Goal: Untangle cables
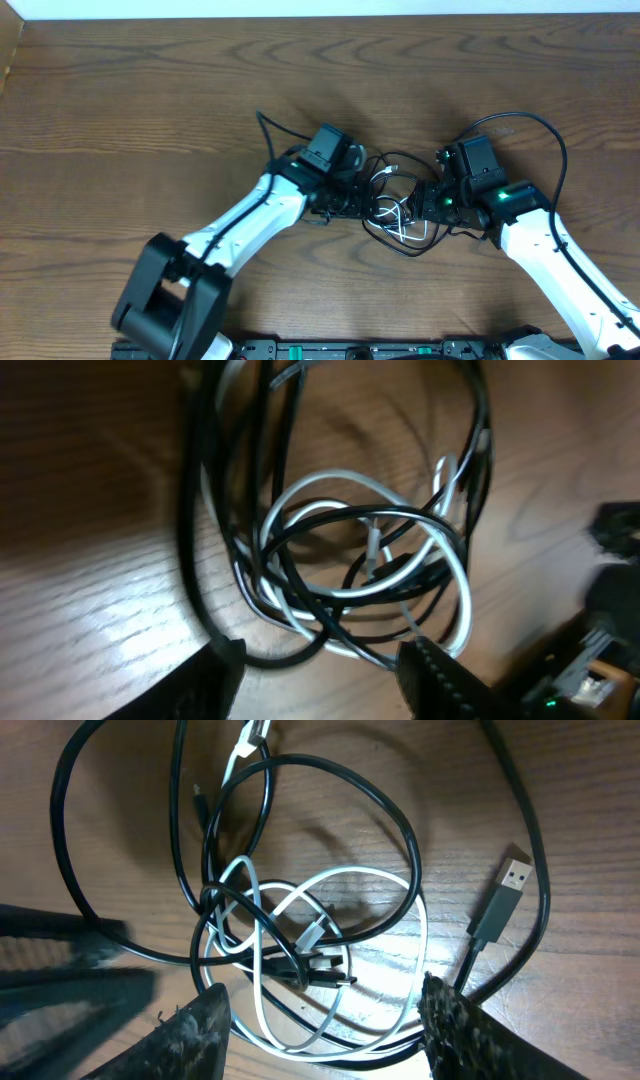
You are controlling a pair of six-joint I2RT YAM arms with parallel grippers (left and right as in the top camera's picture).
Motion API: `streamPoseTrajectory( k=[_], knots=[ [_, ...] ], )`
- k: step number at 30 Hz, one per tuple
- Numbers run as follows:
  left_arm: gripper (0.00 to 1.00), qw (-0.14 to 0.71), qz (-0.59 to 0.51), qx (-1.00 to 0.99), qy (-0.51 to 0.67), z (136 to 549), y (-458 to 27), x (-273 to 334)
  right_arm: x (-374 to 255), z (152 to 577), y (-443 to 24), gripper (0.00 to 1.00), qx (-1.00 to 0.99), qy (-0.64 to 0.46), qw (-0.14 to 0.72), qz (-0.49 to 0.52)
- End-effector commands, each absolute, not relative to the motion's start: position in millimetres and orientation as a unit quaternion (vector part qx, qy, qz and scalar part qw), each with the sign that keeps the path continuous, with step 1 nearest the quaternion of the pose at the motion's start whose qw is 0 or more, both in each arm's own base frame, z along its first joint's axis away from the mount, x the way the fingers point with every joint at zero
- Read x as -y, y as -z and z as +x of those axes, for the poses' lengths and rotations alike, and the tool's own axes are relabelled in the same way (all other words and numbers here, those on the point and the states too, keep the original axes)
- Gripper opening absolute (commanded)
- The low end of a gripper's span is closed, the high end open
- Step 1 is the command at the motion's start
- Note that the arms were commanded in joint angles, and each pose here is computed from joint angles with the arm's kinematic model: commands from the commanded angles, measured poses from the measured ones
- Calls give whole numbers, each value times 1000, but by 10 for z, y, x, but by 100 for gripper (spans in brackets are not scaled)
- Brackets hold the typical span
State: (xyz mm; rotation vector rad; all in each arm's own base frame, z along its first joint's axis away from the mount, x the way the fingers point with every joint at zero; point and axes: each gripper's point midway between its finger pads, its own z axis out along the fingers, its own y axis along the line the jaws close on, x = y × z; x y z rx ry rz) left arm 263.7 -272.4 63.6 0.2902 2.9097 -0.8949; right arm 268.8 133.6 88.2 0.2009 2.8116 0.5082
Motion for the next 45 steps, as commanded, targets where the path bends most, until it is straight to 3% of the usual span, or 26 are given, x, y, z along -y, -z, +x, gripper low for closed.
streamPoseTrajectory(
  k=[1, 2, 3, 13, 22, 29, 36, 45],
  knots=[
    [34, 24, 96, -953, 288, 2590, -488, 2757, -1350, 2697, -915, 58, -971, -181, 142, 61],
    [11, 26, 96, -953, 288, 2599, -486, 2755, -1352, 2692, -914, 59, -971, -182, 140, 60],
    [8, 29, 96, -952, 289, 2619, -500, 2754, -1354, 2691, -914, 59, -971, -182, 140, 60],
    [8, 108, 97, -927, 345, 2890, -1206, 2753, -1393, 2726, -938, 63, -969, -190, 148, 56],
    [7, 182, 122, -893, 392, 2806, -1913, 2753, -1666, 2786, -1038, 63, -960, -219, 176, 17],
    [7, 181, 138, -870, 437, 2638, -2205, 2801, -1631, 2986, -1061, 46, -956, -185, 227, 18],
    [7, 163, 159, -833, 504, 2513, -2470, 2952, -1654, 3161, -913, 46, -956, -173, 238, 23],
    [7, 182, 158, -834, 496, 2584, -2475, 2943, -1700, 3052, -445, 38, -973, -165, 161, 28]
  ],
)
